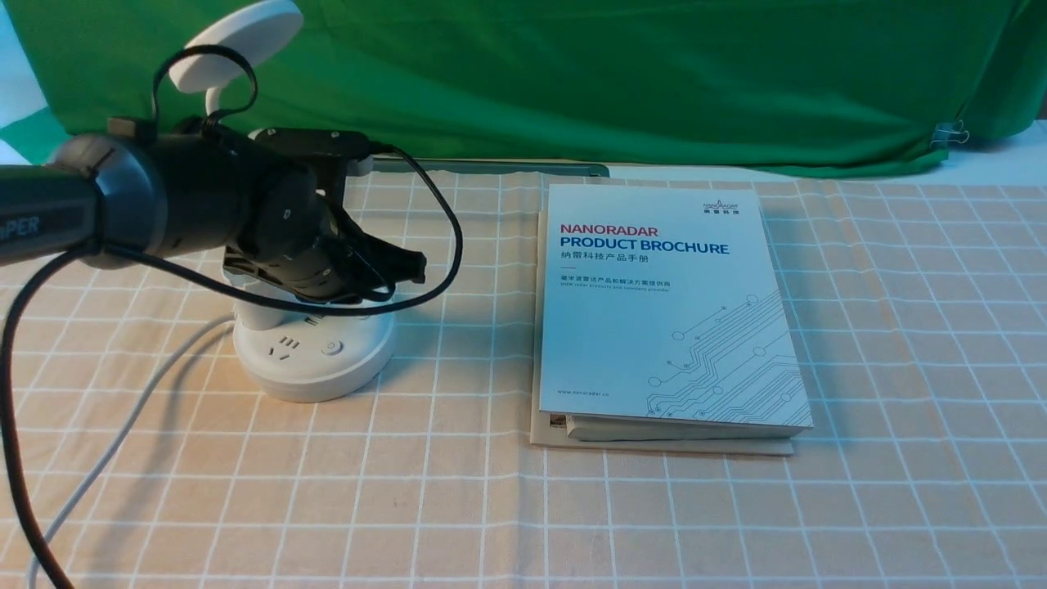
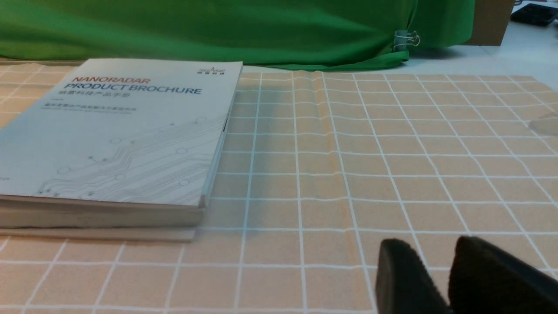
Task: Turn on the table lamp on the light coffee tablecloth with your hand.
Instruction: 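Press the power button on the lamp base to turn the lamp on with the left gripper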
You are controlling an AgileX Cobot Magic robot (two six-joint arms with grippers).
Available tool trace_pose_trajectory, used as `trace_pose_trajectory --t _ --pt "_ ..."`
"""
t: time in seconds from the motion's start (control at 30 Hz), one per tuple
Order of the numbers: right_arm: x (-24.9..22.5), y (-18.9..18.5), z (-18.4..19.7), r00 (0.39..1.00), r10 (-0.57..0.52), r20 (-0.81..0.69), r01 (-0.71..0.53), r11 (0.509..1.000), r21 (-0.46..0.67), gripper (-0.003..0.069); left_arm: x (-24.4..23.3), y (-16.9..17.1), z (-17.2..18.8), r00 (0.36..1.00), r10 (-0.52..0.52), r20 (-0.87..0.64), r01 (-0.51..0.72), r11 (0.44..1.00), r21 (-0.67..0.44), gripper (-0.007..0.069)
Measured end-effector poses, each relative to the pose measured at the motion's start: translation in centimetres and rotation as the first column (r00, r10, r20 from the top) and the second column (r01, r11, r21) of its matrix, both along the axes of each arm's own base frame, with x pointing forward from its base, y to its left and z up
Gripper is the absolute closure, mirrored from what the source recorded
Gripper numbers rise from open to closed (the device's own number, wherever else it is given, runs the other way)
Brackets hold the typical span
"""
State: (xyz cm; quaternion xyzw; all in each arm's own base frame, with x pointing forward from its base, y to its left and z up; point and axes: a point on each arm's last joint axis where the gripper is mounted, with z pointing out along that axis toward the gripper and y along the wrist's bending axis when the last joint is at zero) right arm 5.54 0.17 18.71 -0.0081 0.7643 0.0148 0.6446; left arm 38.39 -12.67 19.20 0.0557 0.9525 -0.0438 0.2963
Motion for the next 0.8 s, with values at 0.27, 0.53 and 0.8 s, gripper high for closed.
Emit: trace_pose_trajectory --t 0.27,0.53,0.8 --pt "0.0 0.0 0.0 1.000 0.000 0.000 0.000 1.000 0.000 0.0421 0.2 0.0 -1.3 0.999 0.004 -0.033 -0.003 1.000 0.010 0.0628" --pt "0.0 0.0 0.0 1.000 0.000 0.000 0.000 1.000 0.000 0.0421 0.2 -0.2 -1.9 0.998 -0.023 -0.050 0.025 0.999 0.029 0.0626" --pt "0.0 0.0 0.0 1.000 0.000 0.000 0.000 1.000 0.000 0.0421 0.1 -0.4 -1.9 0.997 -0.059 -0.042 0.061 0.997 0.046 0.0626"
